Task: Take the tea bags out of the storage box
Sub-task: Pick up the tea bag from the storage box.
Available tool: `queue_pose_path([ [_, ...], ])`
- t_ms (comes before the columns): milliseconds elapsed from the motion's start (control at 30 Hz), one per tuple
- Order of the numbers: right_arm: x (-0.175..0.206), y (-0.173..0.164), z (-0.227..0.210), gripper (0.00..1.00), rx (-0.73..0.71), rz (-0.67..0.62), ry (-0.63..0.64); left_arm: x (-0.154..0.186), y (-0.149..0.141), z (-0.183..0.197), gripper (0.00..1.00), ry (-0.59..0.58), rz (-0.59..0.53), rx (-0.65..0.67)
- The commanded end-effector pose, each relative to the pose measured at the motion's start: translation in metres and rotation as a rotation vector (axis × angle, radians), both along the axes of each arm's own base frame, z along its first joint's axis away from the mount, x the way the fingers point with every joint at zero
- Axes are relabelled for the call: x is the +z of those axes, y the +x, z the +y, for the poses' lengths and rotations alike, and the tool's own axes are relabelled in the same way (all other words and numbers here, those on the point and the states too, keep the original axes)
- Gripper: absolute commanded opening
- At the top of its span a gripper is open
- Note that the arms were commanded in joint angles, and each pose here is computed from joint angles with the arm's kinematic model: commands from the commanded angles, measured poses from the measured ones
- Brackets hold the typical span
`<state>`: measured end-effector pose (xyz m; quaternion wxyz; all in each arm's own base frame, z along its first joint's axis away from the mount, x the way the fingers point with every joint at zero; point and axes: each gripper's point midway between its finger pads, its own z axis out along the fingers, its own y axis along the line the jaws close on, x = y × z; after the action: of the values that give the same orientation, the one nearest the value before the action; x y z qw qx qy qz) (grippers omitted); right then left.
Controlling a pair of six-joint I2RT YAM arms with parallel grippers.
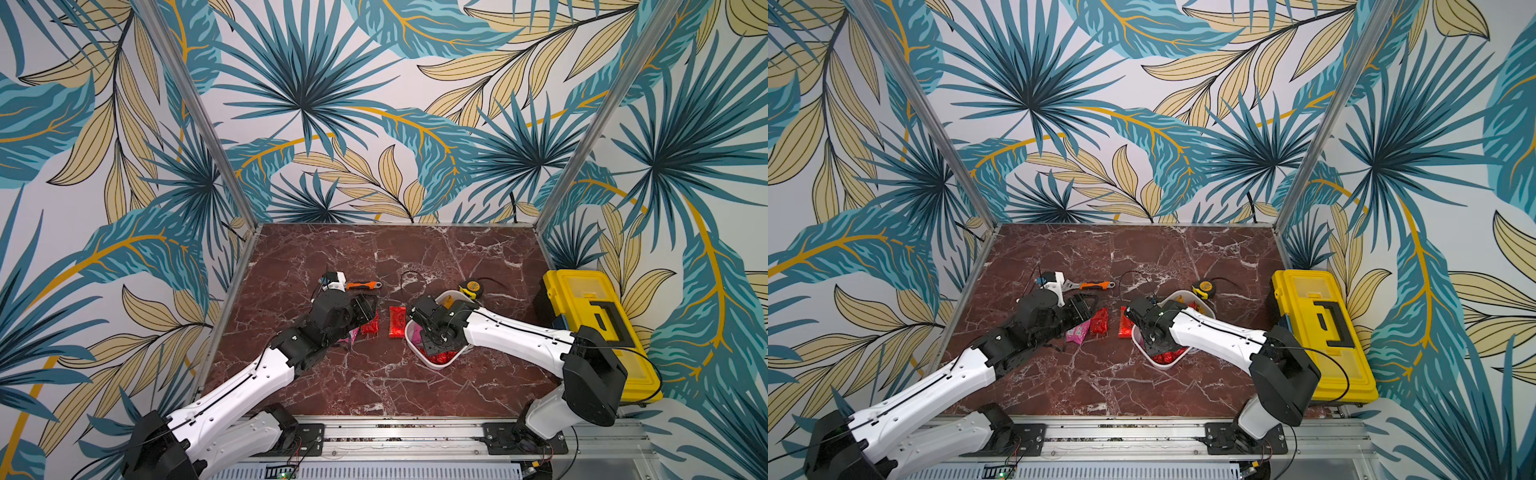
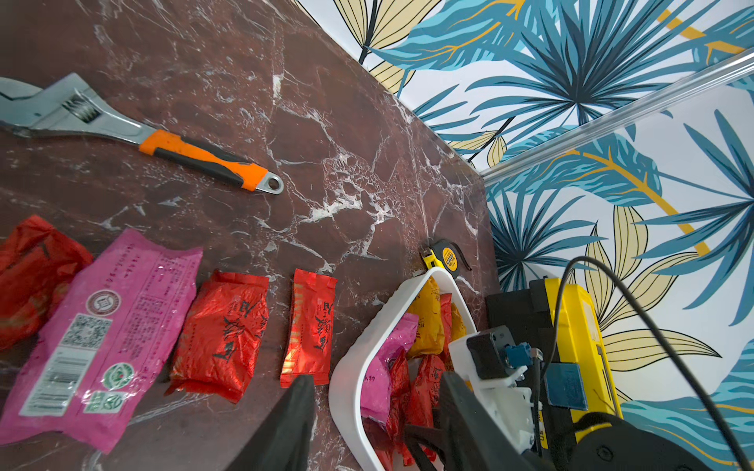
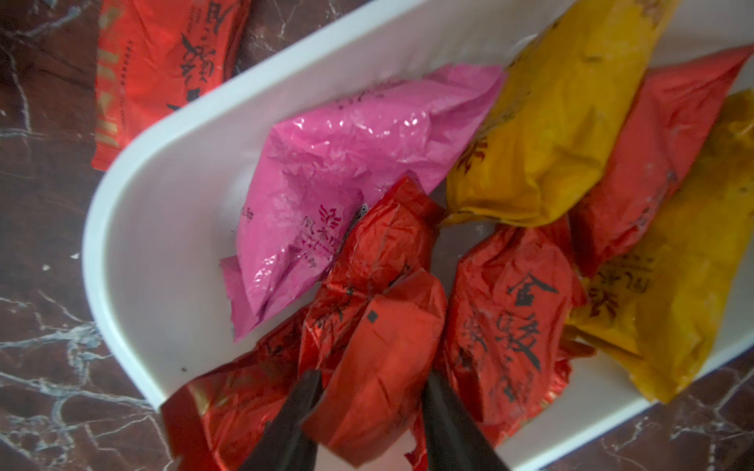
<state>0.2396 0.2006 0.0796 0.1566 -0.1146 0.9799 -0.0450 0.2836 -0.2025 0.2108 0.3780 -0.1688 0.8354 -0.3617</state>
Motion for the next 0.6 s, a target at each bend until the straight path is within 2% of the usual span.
queue_pose_path([
  [0,0.011,0.000,-0.004,0.33,-0.004,-0.025,-0.015,-0.007,-0.002,0.012,0.55,0.015,0.010,0.044],
  [200,0.030,-0.002,-0.003,0.20,-0.013,-0.060,0.050,-0.005,-0.003,0.021,0.54,0.025,-0.005,0.076],
  [567,0.091,-0.004,0.002,0.16,-0.019,-0.173,0.229,-0.009,-0.003,0.037,0.56,0.014,-0.005,0.108],
])
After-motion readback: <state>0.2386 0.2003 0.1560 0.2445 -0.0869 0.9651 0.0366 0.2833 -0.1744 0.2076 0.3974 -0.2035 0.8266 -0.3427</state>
